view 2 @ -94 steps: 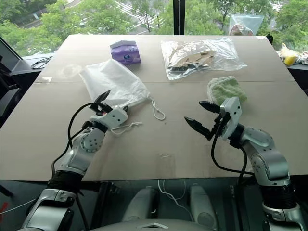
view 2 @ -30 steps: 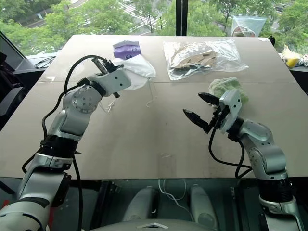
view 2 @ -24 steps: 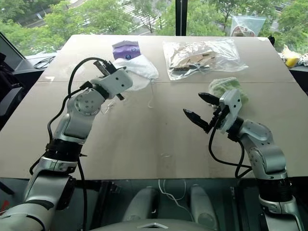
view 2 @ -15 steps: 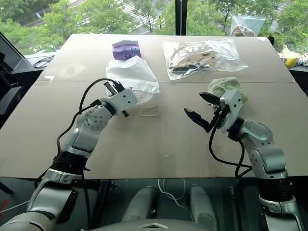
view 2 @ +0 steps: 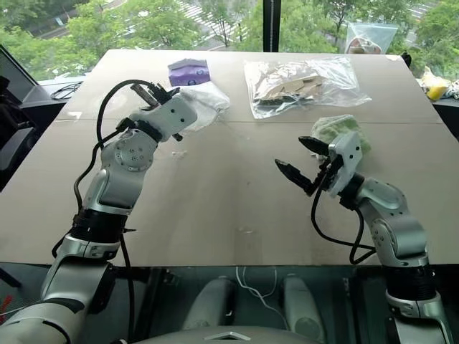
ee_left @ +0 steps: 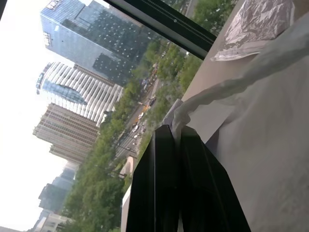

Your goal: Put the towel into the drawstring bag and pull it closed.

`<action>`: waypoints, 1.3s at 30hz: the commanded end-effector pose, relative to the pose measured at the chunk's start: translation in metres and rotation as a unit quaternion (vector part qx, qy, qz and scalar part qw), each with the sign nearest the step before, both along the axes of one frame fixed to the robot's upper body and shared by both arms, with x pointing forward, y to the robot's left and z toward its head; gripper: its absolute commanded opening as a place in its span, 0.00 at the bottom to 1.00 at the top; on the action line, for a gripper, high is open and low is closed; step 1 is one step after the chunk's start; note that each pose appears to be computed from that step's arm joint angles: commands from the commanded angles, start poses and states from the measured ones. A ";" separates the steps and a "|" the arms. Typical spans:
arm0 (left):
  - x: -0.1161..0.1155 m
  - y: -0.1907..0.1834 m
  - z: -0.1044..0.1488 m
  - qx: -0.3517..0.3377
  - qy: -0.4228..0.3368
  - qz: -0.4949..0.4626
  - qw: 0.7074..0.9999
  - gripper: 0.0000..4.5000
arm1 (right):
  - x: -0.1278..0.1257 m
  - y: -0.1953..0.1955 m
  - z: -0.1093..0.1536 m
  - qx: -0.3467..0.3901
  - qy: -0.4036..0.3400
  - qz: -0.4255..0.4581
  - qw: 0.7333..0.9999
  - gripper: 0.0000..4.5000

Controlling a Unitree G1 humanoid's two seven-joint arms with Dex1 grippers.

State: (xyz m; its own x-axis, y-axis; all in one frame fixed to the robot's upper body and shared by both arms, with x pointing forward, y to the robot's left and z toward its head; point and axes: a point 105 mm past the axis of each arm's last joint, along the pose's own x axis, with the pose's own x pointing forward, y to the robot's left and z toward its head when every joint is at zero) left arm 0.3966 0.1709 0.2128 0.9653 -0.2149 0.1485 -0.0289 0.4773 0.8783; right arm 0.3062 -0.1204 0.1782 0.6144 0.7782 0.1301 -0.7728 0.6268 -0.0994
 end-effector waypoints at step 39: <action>0.013 0.004 0.052 -0.191 0.000 -0.022 0.981 0.01 | 0.134 -0.103 -0.053 0.204 0.295 -0.227 0.905 1.00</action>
State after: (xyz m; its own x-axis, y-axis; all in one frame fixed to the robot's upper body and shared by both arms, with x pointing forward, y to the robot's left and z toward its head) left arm 0.4164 0.1770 0.2465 0.9713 -0.1751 0.1608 0.0382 0.7827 0.6212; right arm 0.4388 -0.2374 0.1220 0.9366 0.3260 -0.1284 -0.2120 0.8191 0.5330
